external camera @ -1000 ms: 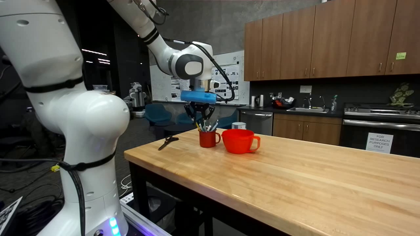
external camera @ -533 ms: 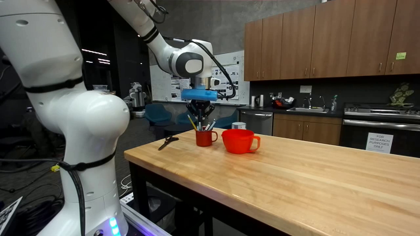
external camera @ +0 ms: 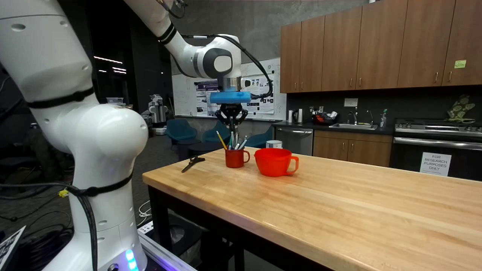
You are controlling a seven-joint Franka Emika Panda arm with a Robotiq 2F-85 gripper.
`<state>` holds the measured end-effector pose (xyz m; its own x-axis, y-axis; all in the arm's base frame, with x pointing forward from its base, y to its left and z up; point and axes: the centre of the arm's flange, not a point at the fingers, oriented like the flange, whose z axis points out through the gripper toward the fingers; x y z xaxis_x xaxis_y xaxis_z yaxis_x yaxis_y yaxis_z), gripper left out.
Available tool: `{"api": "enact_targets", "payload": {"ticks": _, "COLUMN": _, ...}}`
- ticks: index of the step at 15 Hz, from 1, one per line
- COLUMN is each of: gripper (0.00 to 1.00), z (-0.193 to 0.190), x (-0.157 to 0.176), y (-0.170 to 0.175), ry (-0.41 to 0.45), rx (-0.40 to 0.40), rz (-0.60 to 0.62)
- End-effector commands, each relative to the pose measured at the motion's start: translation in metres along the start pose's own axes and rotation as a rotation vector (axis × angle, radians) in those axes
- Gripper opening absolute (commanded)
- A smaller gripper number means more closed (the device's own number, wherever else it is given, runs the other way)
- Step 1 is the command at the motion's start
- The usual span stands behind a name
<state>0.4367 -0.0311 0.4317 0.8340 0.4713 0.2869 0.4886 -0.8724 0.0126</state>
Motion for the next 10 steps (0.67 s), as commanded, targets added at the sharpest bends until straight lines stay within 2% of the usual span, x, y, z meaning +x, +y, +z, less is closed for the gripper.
{"api": "enact_targets", "payload": {"ticks": 1, "gripper": 0.02, "z": -0.0147, "x": 0.0027, "y": -0.0052, "ry": -0.027, "rx": -0.013, "rz": -0.016}}
{"api": "enact_targets", "payload": {"ticks": 2, "gripper": 0.02, "z": -0.0141, "x": 0.003, "y": -0.0063, "ry": -0.03, "rx": -0.011, "rz": -0.02}}
{"api": "enact_targets", "payload": {"ticks": 3, "gripper": 0.35, "z": -0.012, "x": 0.0027, "y": -0.0072, "ry": -0.037, "rx": -0.005, "rz": -0.021}}
{"api": "enact_targets", "payload": {"ticks": 4, "gripper": 0.17, "z": -0.0099, "x": 0.0022, "y": -0.0078, "ry": -0.039, "rx": -0.003, "rz": -0.018}}
{"api": "enact_targets", "payload": {"ticks": 5, "gripper": 0.07, "z": -0.0089, "x": 0.0018, "y": -0.0083, "ry": -0.041, "rx": -0.009, "rz": -0.019}}
{"api": "enact_targets", "payload": {"ticks": 8, "gripper": 0.0, "z": -0.0094, "x": 0.0015, "y": -0.0094, "ry": -0.041, "rx": -0.009, "rz": -0.021}}
{"api": "enact_targets", "payload": {"ticks": 10, "gripper": 0.0, "z": -0.0098, "x": 0.0012, "y": -0.0106, "ry": -0.043, "rx": -0.013, "rz": -0.027}}
